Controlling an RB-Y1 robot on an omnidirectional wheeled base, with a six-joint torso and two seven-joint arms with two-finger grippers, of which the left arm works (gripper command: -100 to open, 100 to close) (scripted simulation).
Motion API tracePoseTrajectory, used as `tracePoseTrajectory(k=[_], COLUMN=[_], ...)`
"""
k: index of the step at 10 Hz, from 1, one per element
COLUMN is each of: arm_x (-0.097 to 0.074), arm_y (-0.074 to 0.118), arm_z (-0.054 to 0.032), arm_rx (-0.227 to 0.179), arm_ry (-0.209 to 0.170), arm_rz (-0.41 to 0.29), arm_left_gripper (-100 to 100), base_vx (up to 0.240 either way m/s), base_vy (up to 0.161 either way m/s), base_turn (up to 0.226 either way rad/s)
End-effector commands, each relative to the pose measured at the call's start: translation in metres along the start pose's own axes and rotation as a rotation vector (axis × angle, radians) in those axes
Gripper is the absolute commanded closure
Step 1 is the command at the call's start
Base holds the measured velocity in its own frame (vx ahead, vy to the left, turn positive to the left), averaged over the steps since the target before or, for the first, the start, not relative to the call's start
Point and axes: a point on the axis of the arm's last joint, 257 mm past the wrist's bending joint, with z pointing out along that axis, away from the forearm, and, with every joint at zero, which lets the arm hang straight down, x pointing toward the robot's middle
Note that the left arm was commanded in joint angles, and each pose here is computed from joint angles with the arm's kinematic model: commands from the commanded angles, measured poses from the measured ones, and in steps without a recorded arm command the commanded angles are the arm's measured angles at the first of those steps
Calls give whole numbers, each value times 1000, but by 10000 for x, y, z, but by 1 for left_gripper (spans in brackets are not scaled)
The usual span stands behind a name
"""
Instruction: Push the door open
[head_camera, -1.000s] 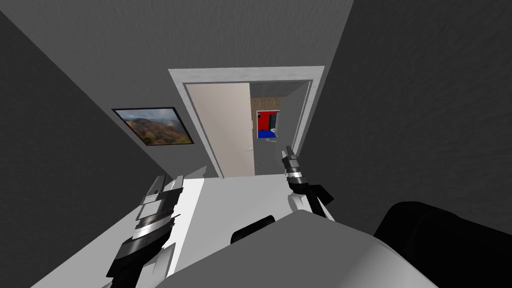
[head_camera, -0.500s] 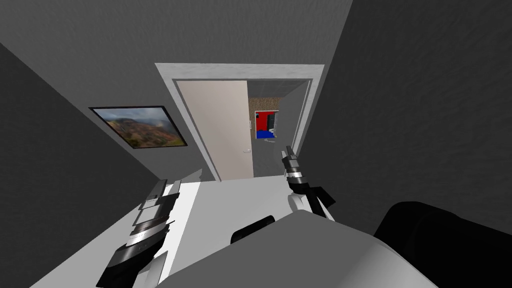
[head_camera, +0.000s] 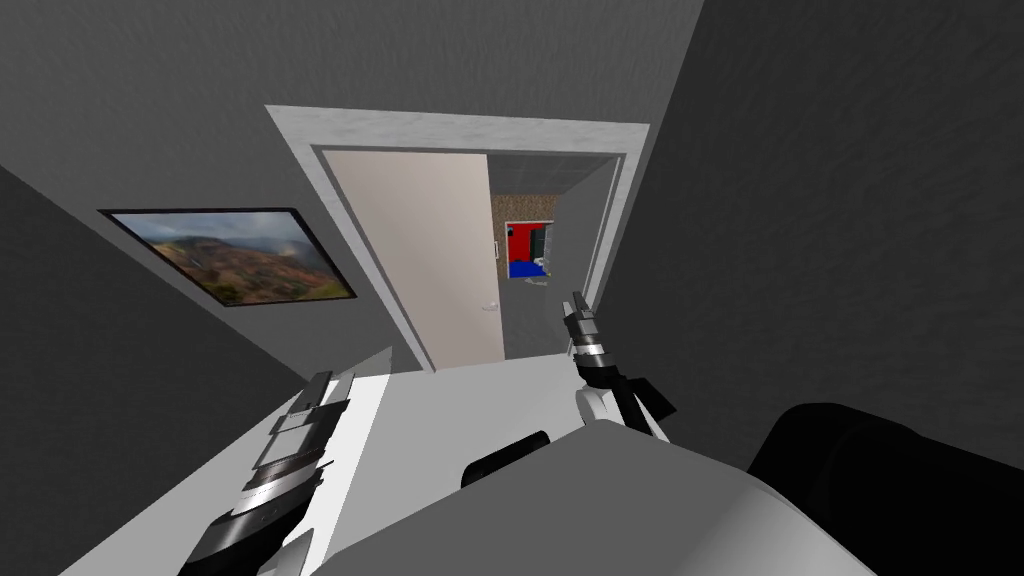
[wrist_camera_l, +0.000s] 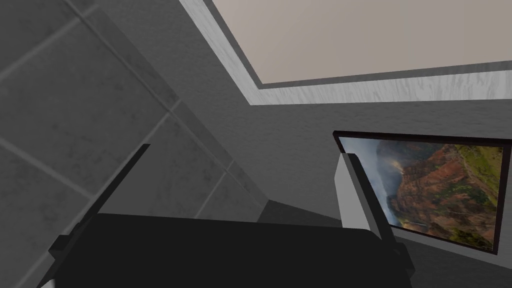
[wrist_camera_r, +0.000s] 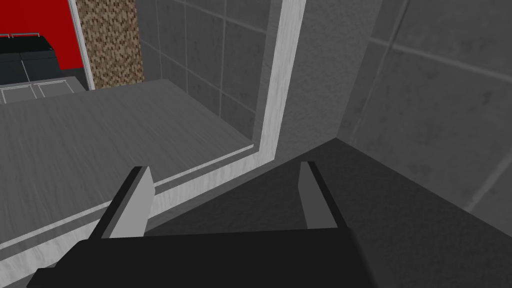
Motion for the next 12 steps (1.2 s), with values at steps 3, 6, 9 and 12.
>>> tracePoseTrajectory(k=[3, 6, 9, 12], arm_x=[-39, -98, -135, -164], arm_y=[196, 409, 565, 716], arm_z=[-151, -330, -477, -635], arm_rx=[-39, -85, -123, -162], arm_ry=[22, 43, 58, 71], arm_rz=[26, 46, 53, 54], arm_left_gripper=[-100, -100, -100, -100], base_vx=[110, 105, 137, 88], base_vy=[-30, -23, -32, -31], base_turn=[-59, -61, -60, -53])
